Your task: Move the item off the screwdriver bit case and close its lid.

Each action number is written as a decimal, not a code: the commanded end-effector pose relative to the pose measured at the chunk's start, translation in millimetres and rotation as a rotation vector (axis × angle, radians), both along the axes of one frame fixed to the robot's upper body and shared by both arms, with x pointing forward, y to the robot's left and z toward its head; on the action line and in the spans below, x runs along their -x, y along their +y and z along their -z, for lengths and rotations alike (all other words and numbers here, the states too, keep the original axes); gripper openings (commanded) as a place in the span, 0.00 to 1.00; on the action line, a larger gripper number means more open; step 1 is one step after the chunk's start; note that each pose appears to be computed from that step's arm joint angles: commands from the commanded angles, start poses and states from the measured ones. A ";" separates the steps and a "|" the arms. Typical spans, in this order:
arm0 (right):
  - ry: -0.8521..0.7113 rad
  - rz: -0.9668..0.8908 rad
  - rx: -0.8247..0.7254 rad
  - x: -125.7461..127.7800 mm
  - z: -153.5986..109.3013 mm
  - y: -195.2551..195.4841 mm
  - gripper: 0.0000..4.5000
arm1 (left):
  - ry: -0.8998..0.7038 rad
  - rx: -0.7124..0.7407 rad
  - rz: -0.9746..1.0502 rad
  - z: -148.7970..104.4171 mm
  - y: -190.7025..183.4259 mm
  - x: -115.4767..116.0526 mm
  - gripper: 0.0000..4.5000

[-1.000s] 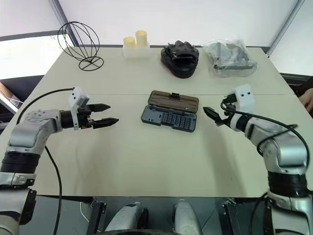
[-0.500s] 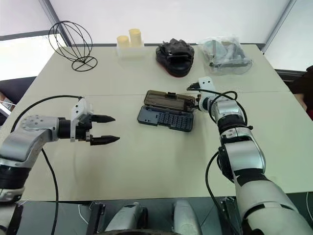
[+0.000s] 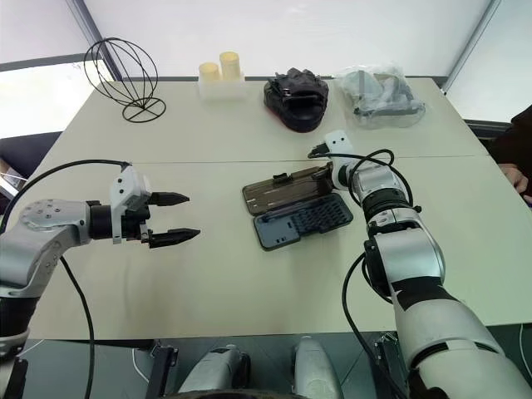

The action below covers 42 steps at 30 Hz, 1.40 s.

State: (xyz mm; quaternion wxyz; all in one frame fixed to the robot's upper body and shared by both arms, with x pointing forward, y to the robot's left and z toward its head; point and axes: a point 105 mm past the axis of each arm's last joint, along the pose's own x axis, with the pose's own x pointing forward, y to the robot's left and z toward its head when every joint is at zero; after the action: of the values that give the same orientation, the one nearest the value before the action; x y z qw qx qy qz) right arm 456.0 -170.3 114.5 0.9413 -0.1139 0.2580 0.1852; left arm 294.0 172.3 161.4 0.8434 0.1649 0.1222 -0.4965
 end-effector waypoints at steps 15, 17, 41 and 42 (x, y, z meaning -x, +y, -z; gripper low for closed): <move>0.166 0.402 -0.157 54.6 -6.0 -58.7 0.01 | -0.052 0.012 -0.004 3.8 -2.4 -5.6 1.00; 0.173 0.413 -0.170 70.1 -6.2 -52.3 0.01 | -0.052 0.015 0.005 4.8 -4.2 -7.6 1.00; 0.191 0.359 -0.254 121.8 8.8 20.8 0.01 | -0.039 0.010 0.073 4.9 -13.8 -18.1 1.00; 0.193 0.354 -0.257 122.9 9.9 23.0 0.01 | -0.038 0.011 0.072 5.0 -13.6 -18.1 1.00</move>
State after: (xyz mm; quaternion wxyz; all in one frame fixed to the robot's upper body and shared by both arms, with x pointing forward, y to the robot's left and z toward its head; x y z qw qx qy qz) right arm 336.8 -162.1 106.2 0.9395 0.0708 0.3338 0.0294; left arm 309.9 160.2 146.9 0.8275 0.1631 0.1174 -0.5242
